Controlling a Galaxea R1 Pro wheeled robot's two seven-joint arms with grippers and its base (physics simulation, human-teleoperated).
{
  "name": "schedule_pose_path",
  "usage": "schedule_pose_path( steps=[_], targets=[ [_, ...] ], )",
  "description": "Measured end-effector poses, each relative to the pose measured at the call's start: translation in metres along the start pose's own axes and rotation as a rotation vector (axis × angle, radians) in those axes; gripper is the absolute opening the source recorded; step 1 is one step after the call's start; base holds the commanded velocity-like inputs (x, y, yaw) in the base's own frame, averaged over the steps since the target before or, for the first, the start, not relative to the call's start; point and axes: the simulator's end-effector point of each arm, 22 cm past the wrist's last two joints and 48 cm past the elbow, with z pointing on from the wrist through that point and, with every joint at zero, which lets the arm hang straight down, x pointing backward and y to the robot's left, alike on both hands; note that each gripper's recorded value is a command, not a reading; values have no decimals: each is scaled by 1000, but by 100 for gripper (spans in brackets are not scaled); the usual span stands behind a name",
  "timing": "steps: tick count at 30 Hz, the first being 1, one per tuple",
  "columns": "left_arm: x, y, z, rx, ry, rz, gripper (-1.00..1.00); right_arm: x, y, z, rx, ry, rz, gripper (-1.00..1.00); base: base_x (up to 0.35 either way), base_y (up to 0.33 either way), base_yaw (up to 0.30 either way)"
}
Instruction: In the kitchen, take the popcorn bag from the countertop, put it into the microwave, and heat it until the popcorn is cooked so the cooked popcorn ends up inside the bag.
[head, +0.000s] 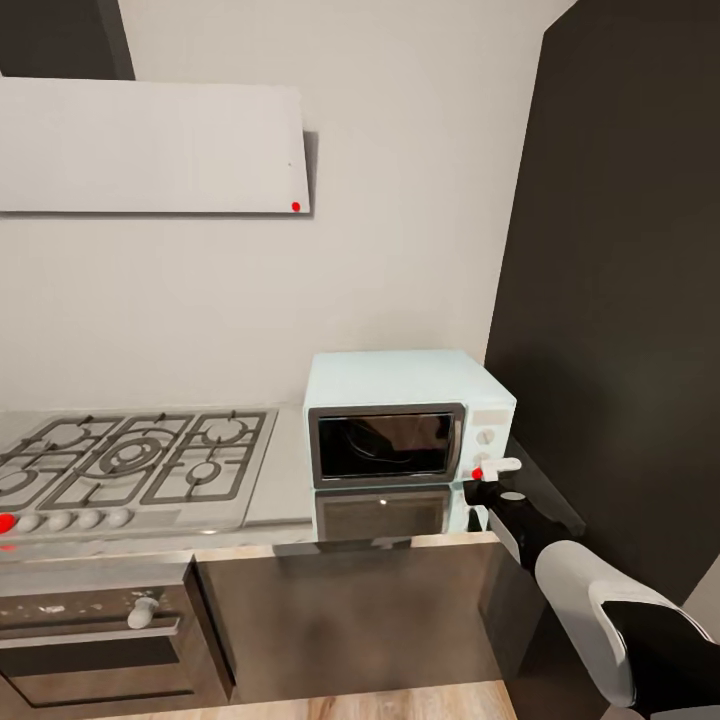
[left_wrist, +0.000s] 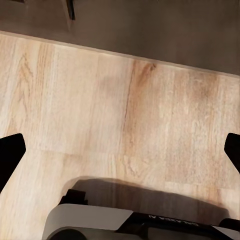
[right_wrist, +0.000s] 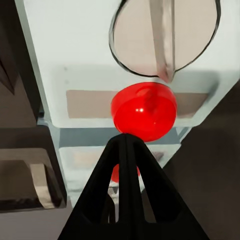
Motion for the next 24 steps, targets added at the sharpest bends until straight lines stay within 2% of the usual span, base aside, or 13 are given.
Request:
schedule_pose_path(
  steps=[19,24],
  targets=[
    [1,0,0,-1,0,-2,100,1,-8,0,11,1,-2,-100,8,-7,0],
    [0,0,0,-1,0,-1,100,1,-8,0,11,1,-2,-100,184,0,0]
  ],
)
